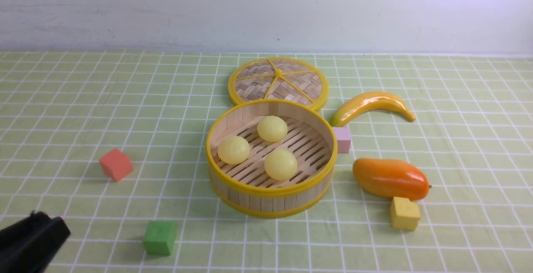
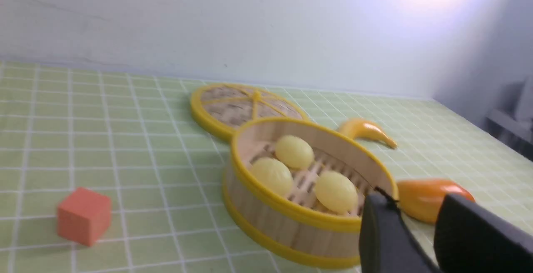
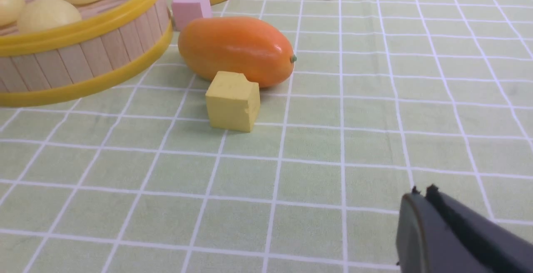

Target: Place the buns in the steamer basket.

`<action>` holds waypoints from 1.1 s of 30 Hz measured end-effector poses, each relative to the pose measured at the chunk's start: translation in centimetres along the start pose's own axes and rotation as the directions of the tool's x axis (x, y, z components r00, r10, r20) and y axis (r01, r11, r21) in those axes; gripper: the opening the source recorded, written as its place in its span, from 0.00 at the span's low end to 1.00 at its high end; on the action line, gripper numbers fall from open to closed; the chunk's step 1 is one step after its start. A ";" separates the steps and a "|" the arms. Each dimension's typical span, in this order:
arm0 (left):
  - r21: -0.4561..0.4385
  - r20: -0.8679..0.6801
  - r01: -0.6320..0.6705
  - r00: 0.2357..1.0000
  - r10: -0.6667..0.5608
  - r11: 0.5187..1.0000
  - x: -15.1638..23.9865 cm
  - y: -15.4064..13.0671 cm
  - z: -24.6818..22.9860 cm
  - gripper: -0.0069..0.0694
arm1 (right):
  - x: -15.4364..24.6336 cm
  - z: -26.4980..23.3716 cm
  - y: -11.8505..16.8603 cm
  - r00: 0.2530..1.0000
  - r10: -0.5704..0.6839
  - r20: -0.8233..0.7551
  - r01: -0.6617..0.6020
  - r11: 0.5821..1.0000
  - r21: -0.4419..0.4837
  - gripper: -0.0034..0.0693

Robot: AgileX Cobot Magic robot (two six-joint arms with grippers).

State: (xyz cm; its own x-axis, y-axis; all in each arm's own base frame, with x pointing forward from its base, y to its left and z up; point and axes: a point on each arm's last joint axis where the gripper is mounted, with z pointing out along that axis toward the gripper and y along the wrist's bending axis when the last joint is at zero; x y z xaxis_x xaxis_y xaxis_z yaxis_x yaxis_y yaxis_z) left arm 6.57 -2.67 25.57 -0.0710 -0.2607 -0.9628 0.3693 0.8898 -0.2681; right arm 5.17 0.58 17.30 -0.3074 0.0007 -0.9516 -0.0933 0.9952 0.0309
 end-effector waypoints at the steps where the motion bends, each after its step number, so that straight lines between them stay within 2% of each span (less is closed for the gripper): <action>1: -0.029 0.023 0.006 1.000 -0.006 1.000 -0.1 0.2 -0.3 0.29 | 0.0 0.0 0.0 1.000 0.000 0.000 0.000 1.000 0.000 0.04; 2: -0.046 0.029 0.007 1.000 -0.006 0.999 -0.2 0.3 -0.4 0.29 | 0.0 0.0 0.0 1.000 0.000 0.000 0.000 1.000 0.000 0.04; 6: -0.198 0.008 0.021 1.000 -0.020 0.980 0.7 0.9 -2.3 0.13 | 0.0 0.0 0.0 1.000 -0.003 0.000 0.003 1.000 0.001 0.05; 7: -0.204 0.000 0.021 1.000 -0.021 0.979 0.8 0.9 -2.4 0.13 | 0.0 0.0 0.0 1.000 -0.003 0.000 0.003 1.000 0.001 0.05; 8: -0.248 -0.079 0.017 0.996 -0.038 0.969 1.8 1.1 -2.7 0.07 | 0.0 0.0 0.0 1.000 -0.003 0.001 0.003 1.000 0.001 0.05; 10: -0.284 -0.170 0.014 0.983 -0.065 0.959 3.0 1.3 -2.8 0.07 | 0.0 0.0 0.0 1.000 -0.003 0.001 0.003 1.000 0.001 0.05; 17: -0.295 -0.200 0.019 0.977 -0.081 0.955 3.6 1.5 -2.8 0.07 | 0.0 0.0 0.0 1.000 -0.003 0.001 0.003 1.000 0.001 0.06; 24: -0.318 -0.107 0.079 0.987 -0.118 0.945 6.3 2.9 -2.0 0.07 | 0.0 0.0 0.0 1.000 -0.003 0.001 0.003 1.000 0.001 0.07; 33: -0.331 -0.221 0.087 0.961 -0.167 0.940 8.0 3.1 -2.1 0.07 | 0.0 0.0 0.0 1.000 -0.003 0.001 0.003 1.000 0.001 0.09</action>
State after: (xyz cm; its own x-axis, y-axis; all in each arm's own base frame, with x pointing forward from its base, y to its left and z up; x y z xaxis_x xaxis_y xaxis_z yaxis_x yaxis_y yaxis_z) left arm 5.16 -1.22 16.98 -0.3345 -0.3159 -0.8879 0.0339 0.9375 -0.3463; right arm 5.18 0.57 17.29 -0.3059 -0.0026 -0.9521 -0.0930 0.9953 0.0272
